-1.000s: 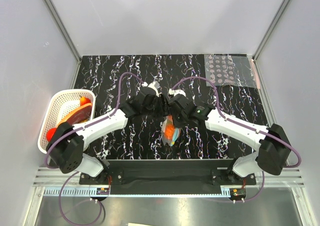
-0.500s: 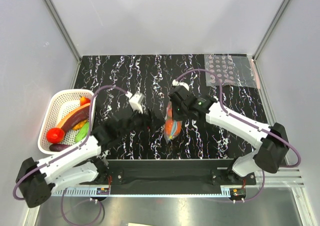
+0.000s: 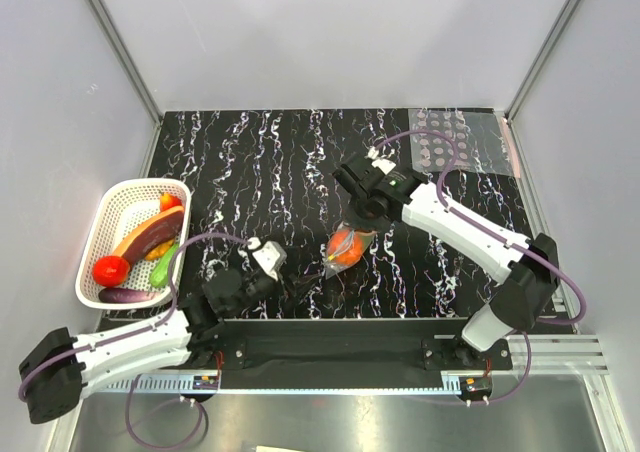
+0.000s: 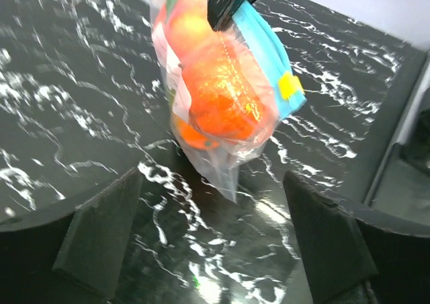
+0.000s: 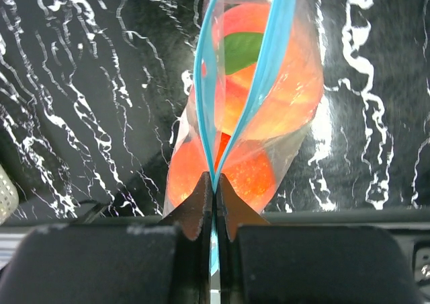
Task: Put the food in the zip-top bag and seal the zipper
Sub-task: Zip the zipper food storage bag at the center of the board.
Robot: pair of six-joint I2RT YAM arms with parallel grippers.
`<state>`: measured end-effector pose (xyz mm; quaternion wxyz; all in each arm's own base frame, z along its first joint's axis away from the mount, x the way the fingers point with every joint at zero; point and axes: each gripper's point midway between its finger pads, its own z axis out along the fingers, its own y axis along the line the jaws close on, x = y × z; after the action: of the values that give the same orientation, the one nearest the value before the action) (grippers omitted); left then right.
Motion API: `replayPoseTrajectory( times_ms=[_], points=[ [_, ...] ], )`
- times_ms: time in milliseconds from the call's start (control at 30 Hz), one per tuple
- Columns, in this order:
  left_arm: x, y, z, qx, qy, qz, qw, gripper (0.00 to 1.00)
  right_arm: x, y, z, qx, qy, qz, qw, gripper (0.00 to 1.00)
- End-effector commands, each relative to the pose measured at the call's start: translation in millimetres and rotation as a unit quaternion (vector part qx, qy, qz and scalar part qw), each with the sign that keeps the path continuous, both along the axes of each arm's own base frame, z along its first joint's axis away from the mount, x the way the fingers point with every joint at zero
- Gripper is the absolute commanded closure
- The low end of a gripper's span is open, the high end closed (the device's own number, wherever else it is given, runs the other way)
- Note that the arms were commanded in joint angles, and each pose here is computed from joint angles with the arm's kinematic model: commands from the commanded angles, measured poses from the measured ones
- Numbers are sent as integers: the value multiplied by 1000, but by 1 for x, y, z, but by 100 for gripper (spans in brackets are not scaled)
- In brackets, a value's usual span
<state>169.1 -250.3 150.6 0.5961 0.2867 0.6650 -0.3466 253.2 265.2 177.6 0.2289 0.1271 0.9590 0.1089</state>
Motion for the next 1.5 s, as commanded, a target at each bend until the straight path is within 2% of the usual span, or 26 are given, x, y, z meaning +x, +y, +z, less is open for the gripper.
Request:
replayPoseTrajectory(
  times_ms=[0, 100, 233, 300, 400, 533, 600, 633, 733, 833, 867, 900, 933, 1033, 1100, 1133, 1200, 1267, 1367, 1467],
  points=[
    [2, -1, 53, -39, -150, -10, 988, 12, 2, -3, 7, 16, 14, -61, 998, 100],
    [4, 3, 64, -49, -193, 0, 980, 13, 0, -1, 8, 33, 22, -74, 996, 100],
    [7, -6, 62, -20, -238, -12, 971, 16, -2, 5, 13, 59, 22, -80, 995, 100],
    [-2, -14, 73, -43, -260, -41, 964, 18, -3, 5, 15, 64, 23, -83, 994, 100],
    [-1, -26, 67, -34, -244, -60, 967, 27, -3, 6, 15, 67, 24, -83, 994, 100],
    [1, -30, 67, -44, -246, -58, 967, 30, -4, 6, 17, 72, 20, -84, 994, 100],
    [4, -31, 70, -43, -248, -54, 966, 36, -4, 4, 17, 72, 18, -87, 993, 100],
    [4, -34, 67, -39, -242, -58, 968, 44, -4, 4, 17, 72, 18, -87, 993, 100],
    [5, -39, 70, -44, -243, -63, 967, 48, -4, 4, 17, 73, 19, -87, 993, 100],
    [4, -42, 74, -49, -248, -69, 965, 58, -4, 4, 15, 73, 19, -89, 993, 100],
    [4, -43, 72, -46, -246, -72, 966, 66, -4, 4, 15, 75, 18, -91, 993, 100],
    [4, -44, 71, -44, -244, -73, 966, 69, -4, 3, 16, 76, 17, -92, 993, 100],
    [4, -44, 67, -40, -243, -73, 967, 79, -3, 4, 17, 78, 14, -92, 993, 100],
    [6, -39, 62, -39, -241, -62, 968, 98, -2, 2, 17, 73, 10, -93, 993, 100],
    [7, -36, 59, -39, -237, -54, 969, 100, -1, 0, 18, 66, 1, -80, 995, 100],
    [8, -37, 55, -38, -232, -54, 970, 100, 1, -1, 18, 61, -4, -76, 995, 96],
    [6, -33, 57, -56, -239, -50, 968, 100, 5, -9, 18, 38, -24, -58, 997, 76],
    [7, -33, 48, -60, -228, -47, 971, 100, 6, -21, 17, 12, -41, -56, 998, 46],
    [7, -30, 51, -90, -235, -41, 967, 100, 3, -41, 13, -24, -60, -50, 997, 31],
    [10, -38, 38, -71, -228, -51, 970, 100, -1, -62, 13, -79, -72, -12, 994, 30]
  ],
)
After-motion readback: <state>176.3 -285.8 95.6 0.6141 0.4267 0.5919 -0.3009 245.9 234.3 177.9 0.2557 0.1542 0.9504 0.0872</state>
